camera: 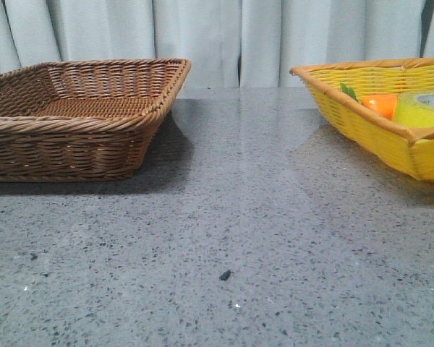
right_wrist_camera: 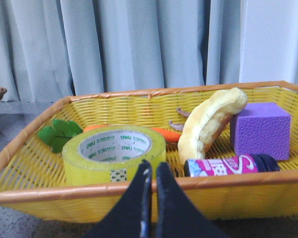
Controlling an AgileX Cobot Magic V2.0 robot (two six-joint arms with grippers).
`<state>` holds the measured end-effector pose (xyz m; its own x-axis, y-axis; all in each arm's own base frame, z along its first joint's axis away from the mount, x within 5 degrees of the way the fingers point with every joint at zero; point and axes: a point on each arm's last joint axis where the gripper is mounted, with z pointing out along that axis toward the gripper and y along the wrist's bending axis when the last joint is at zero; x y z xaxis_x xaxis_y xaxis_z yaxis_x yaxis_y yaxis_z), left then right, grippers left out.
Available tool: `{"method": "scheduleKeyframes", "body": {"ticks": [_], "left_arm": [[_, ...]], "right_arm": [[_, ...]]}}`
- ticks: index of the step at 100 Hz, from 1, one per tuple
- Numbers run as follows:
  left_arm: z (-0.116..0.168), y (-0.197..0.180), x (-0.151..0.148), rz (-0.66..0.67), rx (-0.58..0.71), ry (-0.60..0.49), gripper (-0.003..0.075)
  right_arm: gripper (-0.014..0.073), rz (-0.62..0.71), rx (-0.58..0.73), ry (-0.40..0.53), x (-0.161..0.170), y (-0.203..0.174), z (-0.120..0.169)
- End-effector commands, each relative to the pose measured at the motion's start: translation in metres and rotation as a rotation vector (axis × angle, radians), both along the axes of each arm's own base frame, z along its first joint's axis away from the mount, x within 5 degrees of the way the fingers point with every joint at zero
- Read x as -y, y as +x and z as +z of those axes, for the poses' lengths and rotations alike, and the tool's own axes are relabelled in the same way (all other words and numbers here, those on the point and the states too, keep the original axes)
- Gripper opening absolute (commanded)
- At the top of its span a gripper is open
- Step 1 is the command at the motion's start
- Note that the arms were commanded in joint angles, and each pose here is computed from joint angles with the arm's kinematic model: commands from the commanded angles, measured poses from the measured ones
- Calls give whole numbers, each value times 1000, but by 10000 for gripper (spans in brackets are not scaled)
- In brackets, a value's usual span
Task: Transfer tape with both arms
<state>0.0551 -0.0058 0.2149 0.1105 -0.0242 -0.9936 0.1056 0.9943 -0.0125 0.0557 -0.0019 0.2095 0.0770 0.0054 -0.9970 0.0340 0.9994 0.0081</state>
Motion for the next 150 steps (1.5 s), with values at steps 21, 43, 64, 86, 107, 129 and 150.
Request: {"method": "scheduleKeyframes", "body": {"ticks": [21, 43, 64, 86, 107, 129, 150], "left_arm": [[45, -6, 0, -3, 140, -21, -21], [75, 5, 0, 0, 63, -12, -21], [101, 20, 2, 2, 23, -8, -21], [111, 30, 3, 2, 3, -5, -21], [111, 32, 3, 2, -3, -5, -21], [111, 32, 3, 1, -4, -11, -21], [111, 32, 3, -1, -6, -28, -21]], "right_arm": [[-74, 3, 33, 11, -1, -6, 46], [-74, 17, -143, 24, -1, 6, 85], [-72, 32, -373, 30, -2, 35, 129], [202, 83, -510, -22, -6, 78, 161], [342, 212, -697, -60, -27, 119, 173], [342, 316, -934, -115, -57, 168, 162], [342, 328, -1058, -130, -71, 211, 137]]}}
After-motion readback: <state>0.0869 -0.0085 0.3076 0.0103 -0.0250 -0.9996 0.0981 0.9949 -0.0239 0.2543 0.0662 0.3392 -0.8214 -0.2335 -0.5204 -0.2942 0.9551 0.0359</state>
